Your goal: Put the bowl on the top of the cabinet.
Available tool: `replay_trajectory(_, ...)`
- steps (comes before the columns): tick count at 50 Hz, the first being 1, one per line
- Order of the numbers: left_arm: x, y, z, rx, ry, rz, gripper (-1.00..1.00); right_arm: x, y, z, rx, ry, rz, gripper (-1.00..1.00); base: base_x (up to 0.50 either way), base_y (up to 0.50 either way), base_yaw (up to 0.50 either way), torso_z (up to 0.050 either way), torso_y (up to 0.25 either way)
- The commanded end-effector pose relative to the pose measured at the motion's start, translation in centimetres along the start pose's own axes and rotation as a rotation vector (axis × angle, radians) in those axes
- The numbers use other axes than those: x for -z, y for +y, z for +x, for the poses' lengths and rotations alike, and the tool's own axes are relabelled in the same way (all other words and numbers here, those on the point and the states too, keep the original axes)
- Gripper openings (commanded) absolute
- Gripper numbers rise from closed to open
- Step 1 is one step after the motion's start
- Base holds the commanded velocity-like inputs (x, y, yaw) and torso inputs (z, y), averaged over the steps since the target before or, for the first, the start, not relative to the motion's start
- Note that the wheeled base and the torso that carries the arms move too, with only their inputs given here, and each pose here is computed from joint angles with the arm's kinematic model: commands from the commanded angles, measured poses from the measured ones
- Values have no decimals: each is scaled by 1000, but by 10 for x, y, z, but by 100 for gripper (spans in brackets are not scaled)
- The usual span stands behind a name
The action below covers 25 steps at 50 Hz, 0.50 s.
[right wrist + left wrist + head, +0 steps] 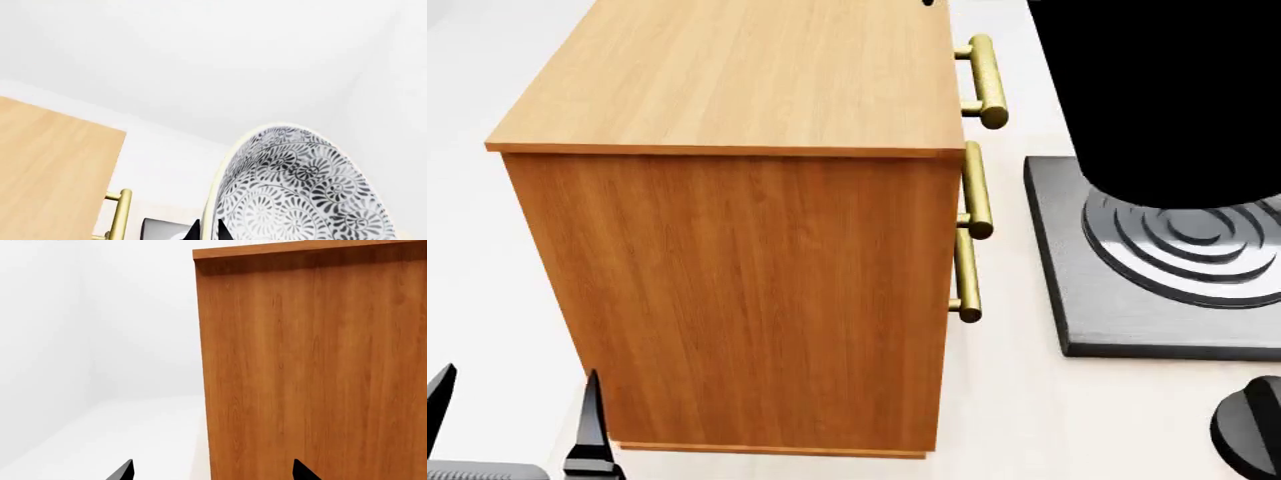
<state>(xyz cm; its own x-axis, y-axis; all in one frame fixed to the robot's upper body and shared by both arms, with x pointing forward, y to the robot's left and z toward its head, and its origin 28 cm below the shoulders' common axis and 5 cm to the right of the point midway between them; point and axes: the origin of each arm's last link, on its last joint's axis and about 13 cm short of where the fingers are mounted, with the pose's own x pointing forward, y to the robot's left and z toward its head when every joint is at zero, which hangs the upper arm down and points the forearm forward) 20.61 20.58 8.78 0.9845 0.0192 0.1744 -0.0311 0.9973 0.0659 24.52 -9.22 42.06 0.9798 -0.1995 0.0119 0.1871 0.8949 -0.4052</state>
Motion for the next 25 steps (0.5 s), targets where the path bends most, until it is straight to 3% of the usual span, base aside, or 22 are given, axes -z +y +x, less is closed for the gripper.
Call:
replay_trajectory(1, -3, 1, 0, -5, -4, 6, 100, -45, -2, 2, 40, -10, -2, -100, 0, 0, 0, 0, 0)
replay_trajectory(8, -4, 3, 0, -6, -3, 6, 100, -68, 18, -13, -45, -73, 25, -100, 0, 0, 0, 0, 0)
replay_trajectory(25, -2, 2, -1, -6, 4, 6, 100, -57, 50, -12, -120, -91, -24, -100, 0, 0, 0, 0, 1)
